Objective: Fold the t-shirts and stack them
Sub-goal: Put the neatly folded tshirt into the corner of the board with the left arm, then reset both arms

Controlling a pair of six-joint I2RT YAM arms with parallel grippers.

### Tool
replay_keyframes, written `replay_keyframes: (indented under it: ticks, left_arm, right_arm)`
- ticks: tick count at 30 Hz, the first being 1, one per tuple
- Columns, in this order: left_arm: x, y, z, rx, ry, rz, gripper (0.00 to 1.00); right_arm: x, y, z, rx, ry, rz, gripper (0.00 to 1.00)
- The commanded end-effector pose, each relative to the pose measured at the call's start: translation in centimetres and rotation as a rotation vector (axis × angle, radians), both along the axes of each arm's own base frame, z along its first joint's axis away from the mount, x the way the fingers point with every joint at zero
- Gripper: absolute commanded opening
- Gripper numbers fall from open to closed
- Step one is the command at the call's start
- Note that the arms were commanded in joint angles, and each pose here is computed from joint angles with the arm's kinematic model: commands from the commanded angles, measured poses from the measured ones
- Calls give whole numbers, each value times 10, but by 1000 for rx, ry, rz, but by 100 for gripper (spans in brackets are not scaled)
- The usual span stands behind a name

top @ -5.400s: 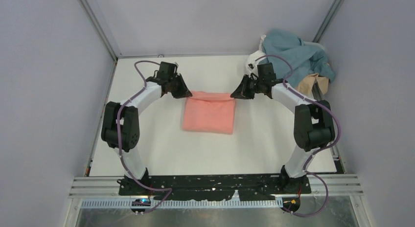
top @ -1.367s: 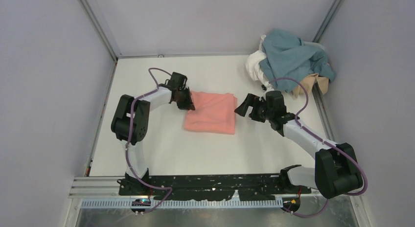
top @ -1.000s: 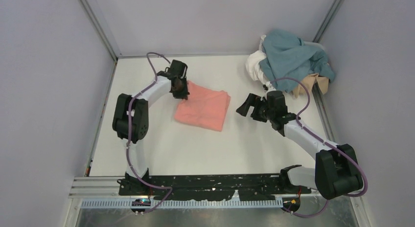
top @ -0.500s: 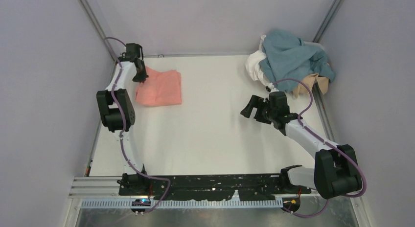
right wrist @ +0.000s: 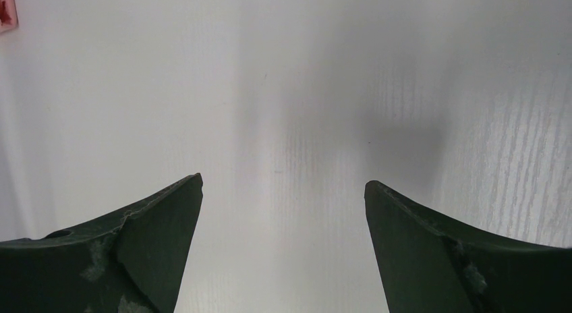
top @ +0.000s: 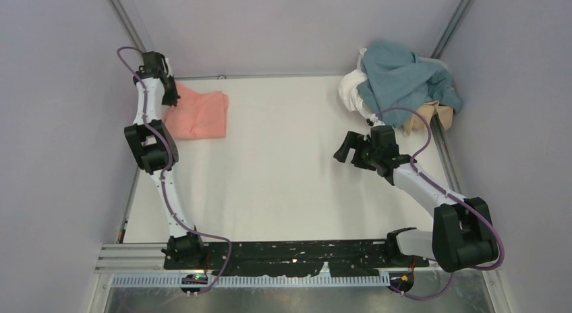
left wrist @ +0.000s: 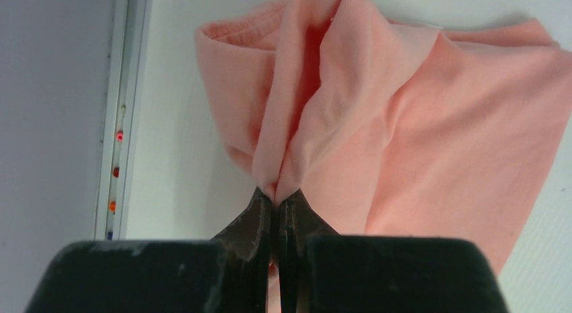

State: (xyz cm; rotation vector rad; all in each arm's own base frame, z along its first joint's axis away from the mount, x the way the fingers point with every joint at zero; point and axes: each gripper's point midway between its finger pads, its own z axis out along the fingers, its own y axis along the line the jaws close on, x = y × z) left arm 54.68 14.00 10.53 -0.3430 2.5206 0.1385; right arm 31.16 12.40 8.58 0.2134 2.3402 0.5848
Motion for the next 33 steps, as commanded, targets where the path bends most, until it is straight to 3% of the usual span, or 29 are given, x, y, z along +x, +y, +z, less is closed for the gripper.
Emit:
replay_keyframes:
  ticks: [1,3,5,7,12,13,18,23,29,33]
  left_arm:
    - [19,6,31,13,-98,-64,0]
    - [18,7,31,19,-97,-63,0]
    - [18,6,31,12,-98,-67,9]
    - [19,7,32,19,-100,-63,40]
    - [16,-2,46,-29,-126,-48,92]
    - [16,-5,51,-44,-139,-52,99]
    - [13,-34,94,-169,-236,-72,100]
    - [-16,-89,132,-211,-288,-126,100]
    - [-90,-153,155,-248,-487,-117,100]
    - [-161,-185,135,-150,-534,-101,100]
  right_arm:
    - [14,-5,18,-25,-60,-15,95]
    - [13,-5,18,-24,-57,-19,95]
    - [13,-5,18,-22,-59,-19,95]
    - [12,-5,19,-20,-61,-16,95]
    - [9,-7,24,-22,-74,-22,95]
    - [9,-10,24,-34,-76,-35,95]
    - [3,-24,30,-87,-76,-81,95]
    - [-5,-31,49,-87,-149,-108,95]
    - [-27,-35,47,-101,-183,-78,95]
    - [-41,-45,39,-126,-205,-106,95]
